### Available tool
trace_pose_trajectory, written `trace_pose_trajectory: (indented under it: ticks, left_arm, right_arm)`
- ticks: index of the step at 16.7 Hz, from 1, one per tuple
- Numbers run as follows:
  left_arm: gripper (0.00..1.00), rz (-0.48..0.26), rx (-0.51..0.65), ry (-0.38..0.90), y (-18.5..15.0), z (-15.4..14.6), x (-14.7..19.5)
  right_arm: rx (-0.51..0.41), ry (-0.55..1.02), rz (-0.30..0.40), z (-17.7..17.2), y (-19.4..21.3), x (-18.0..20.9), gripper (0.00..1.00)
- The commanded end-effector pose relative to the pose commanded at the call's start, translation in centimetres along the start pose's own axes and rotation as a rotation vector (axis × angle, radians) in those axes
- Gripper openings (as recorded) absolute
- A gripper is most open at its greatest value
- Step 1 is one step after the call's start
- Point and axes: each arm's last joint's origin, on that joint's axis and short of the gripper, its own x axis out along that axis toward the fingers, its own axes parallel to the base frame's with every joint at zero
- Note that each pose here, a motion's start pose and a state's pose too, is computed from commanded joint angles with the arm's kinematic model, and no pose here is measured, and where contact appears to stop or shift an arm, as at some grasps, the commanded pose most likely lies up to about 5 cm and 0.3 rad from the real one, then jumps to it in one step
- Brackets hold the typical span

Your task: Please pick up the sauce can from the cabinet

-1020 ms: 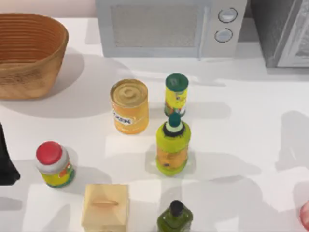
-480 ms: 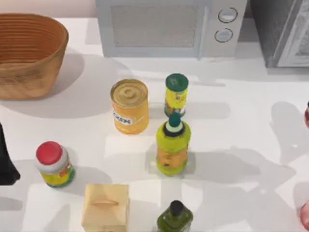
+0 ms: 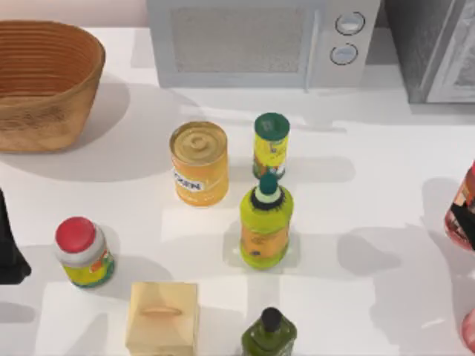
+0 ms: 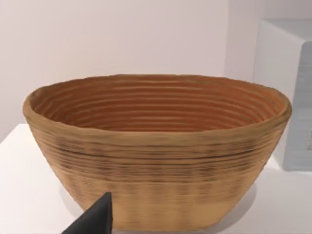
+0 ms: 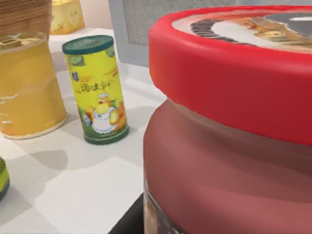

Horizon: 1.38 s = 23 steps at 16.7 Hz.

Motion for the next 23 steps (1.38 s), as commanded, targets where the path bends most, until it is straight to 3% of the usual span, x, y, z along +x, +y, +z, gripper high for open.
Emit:
trace_pose_trajectory:
  ticks: [5,6,13,22,23]
  left_arm:
    - [1.00,0.000,0.000,0.000,0.0,0.0,0.0]
    - [1.00,0.000,0.000,0.000,0.0,0.0,0.0]
    - [1.00,0.000,0.000,0.000,0.0,0.0,0.0]
    - [1.00,0.000,0.000,0.000,0.0,0.0,0.0]
    - [1.00,0.000,0.000,0.000,0.0,0.0,0.0]
  right_arm:
    - [-0.001,0.000,0.012,-0.3,-0.1,-0.1,0.00]
    - [0.119,0.061,-0.024,-2.2,-0.4,-0.1,0.00]
    - [0.006,0.004,-0.010,-2.0,-1.1,3.5,0.00]
    - [-0.001,0.000,0.012,-2.9,0.1,5.9,0.00]
    - [-0.001,0.000,0.012,-2.9,0.1,5.9,0.08]
